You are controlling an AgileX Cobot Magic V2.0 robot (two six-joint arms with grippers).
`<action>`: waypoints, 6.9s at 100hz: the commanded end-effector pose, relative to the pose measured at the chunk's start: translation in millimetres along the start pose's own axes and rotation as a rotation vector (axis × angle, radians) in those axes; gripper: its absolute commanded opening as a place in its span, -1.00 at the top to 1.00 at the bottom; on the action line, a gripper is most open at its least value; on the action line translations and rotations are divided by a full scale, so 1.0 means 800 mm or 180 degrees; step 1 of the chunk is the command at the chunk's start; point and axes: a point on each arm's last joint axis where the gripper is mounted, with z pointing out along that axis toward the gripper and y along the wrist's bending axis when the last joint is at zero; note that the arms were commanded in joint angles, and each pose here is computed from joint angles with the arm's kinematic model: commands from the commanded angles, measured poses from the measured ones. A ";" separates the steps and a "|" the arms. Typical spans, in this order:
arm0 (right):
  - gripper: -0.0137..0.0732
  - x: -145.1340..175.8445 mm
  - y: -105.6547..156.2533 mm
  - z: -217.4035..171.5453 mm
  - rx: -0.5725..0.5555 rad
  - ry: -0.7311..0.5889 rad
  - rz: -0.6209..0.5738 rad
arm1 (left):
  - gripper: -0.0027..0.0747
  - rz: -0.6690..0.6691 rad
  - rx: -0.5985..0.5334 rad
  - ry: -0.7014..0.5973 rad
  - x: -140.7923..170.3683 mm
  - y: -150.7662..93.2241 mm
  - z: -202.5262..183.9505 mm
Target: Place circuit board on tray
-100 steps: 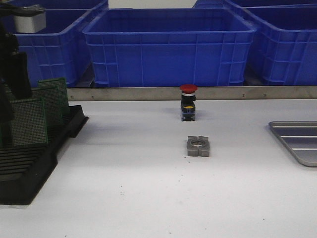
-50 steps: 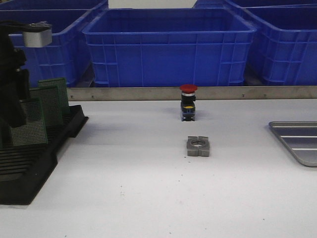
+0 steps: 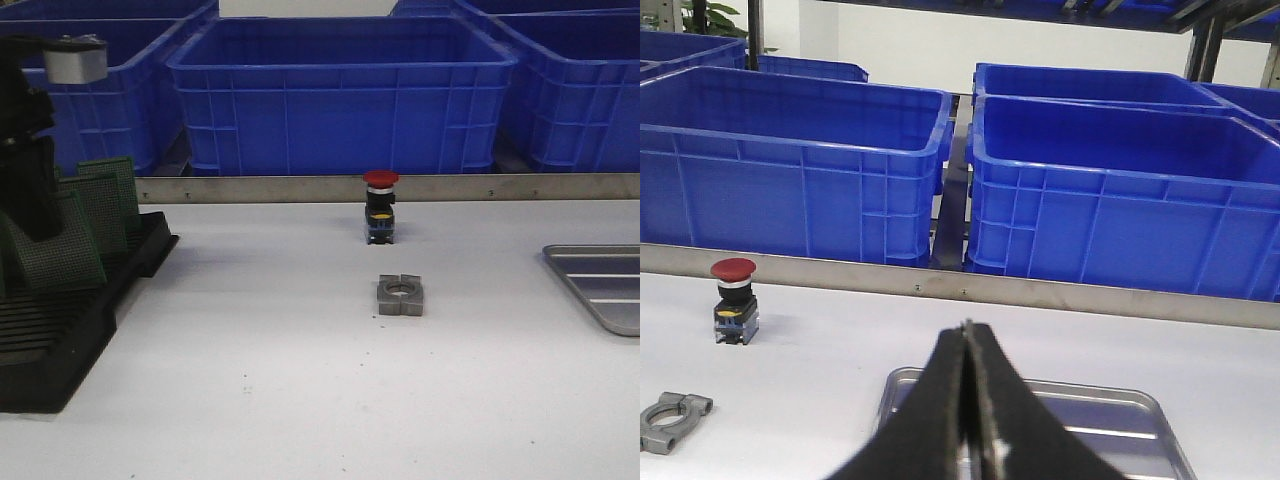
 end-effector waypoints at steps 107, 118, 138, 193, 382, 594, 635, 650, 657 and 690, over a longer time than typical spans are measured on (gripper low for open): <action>0.84 -0.139 -0.002 0.029 -0.0019 0.0930 0.0373 | 0.98 0.0905 0.0271 -0.1839 -0.232 -0.127 -0.093; 0.84 -0.161 0.001 0.041 -0.0080 0.1284 0.0509 | 0.98 0.0972 0.0314 -0.1841 -0.239 -0.135 -0.091; 0.72 -0.172 0.001 0.057 -0.0093 0.1357 0.0547 | 0.98 0.0973 0.0315 -0.1841 -0.239 -0.135 -0.091; -0.60 -0.176 0.029 0.094 -0.0976 0.1607 0.0133 | 0.98 0.0973 0.0315 -0.1841 -0.239 -0.135 -0.091; 0.84 -0.103 0.157 0.282 -0.3963 0.2167 -0.0384 | -0.08 0.0920 0.0293 -0.1861 -0.235 -0.130 -0.093; -0.15 0.081 -0.105 0.362 -0.1266 0.4112 0.2180 | -0.67 0.0890 0.0319 -0.1954 -0.237 -0.131 -0.095; -0.50 0.063 -0.110 0.374 -0.1247 0.3947 0.2038 | -0.67 0.0880 0.0309 -0.1947 -0.236 -0.129 -0.095; -0.49 0.060 -0.110 0.374 -0.1247 0.3924 0.2020 | -0.67 0.0873 0.0021 -0.1734 -0.216 -0.110 -0.109; -0.49 0.059 -0.110 0.374 -0.1244 0.3921 0.2017 | -0.67 0.0852 -0.0203 -0.1542 -0.198 -0.094 -0.119; -0.49 0.059 -0.110 0.374 -0.1244 0.3921 0.2017 | -0.67 0.0314 -0.0919 -0.0734 -0.084 -0.024 -0.144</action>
